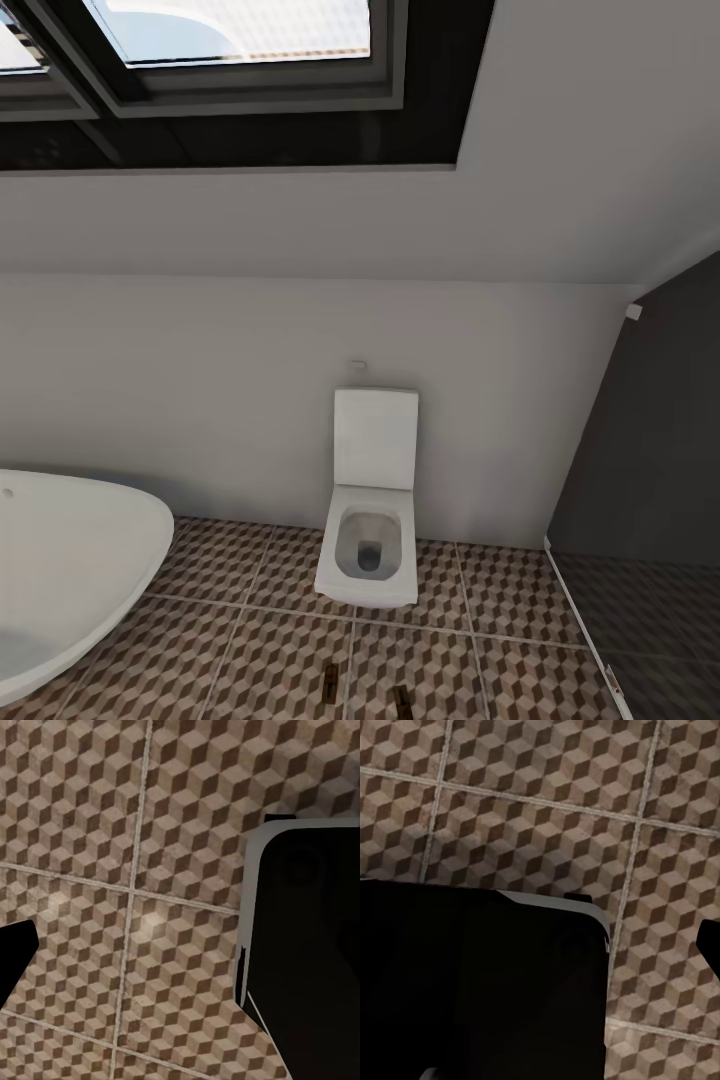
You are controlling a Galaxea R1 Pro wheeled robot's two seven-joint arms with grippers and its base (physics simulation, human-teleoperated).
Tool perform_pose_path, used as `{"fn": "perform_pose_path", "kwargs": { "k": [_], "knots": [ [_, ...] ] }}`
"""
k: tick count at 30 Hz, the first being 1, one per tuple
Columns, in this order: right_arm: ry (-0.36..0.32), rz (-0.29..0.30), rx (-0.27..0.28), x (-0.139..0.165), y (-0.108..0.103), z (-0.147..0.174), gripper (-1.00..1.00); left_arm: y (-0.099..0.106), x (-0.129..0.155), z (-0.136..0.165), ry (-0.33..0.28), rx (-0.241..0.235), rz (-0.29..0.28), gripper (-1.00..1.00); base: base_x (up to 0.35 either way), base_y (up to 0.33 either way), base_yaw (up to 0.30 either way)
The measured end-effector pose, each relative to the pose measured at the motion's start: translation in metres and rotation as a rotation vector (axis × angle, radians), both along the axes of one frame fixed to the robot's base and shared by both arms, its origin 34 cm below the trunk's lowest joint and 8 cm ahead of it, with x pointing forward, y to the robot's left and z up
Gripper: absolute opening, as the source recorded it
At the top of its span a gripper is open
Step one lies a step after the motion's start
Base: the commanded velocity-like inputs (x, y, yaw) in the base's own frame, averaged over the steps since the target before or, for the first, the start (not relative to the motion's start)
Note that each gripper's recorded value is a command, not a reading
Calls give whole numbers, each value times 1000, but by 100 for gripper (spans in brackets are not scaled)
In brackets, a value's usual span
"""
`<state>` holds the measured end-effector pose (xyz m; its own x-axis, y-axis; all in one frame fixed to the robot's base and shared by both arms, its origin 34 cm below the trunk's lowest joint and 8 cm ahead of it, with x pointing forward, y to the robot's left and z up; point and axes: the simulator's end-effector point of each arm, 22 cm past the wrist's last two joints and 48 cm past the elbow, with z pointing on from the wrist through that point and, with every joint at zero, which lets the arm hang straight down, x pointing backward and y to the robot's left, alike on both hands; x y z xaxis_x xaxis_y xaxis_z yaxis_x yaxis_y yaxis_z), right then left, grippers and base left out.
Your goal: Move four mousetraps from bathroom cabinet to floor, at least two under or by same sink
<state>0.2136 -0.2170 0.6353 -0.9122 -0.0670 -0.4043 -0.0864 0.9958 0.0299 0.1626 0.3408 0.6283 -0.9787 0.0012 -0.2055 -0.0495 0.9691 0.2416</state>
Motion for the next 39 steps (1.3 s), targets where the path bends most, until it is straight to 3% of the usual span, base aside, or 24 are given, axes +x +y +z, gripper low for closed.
{"fn": "perform_pose_path", "kwargs": {
  "k": [39],
  "knots": [
    [0, 0, 0, 0, 0, 0, 100, 0, 0, 0, 0, 0, 0, 100, 0, 0, 0]
  ]
}}
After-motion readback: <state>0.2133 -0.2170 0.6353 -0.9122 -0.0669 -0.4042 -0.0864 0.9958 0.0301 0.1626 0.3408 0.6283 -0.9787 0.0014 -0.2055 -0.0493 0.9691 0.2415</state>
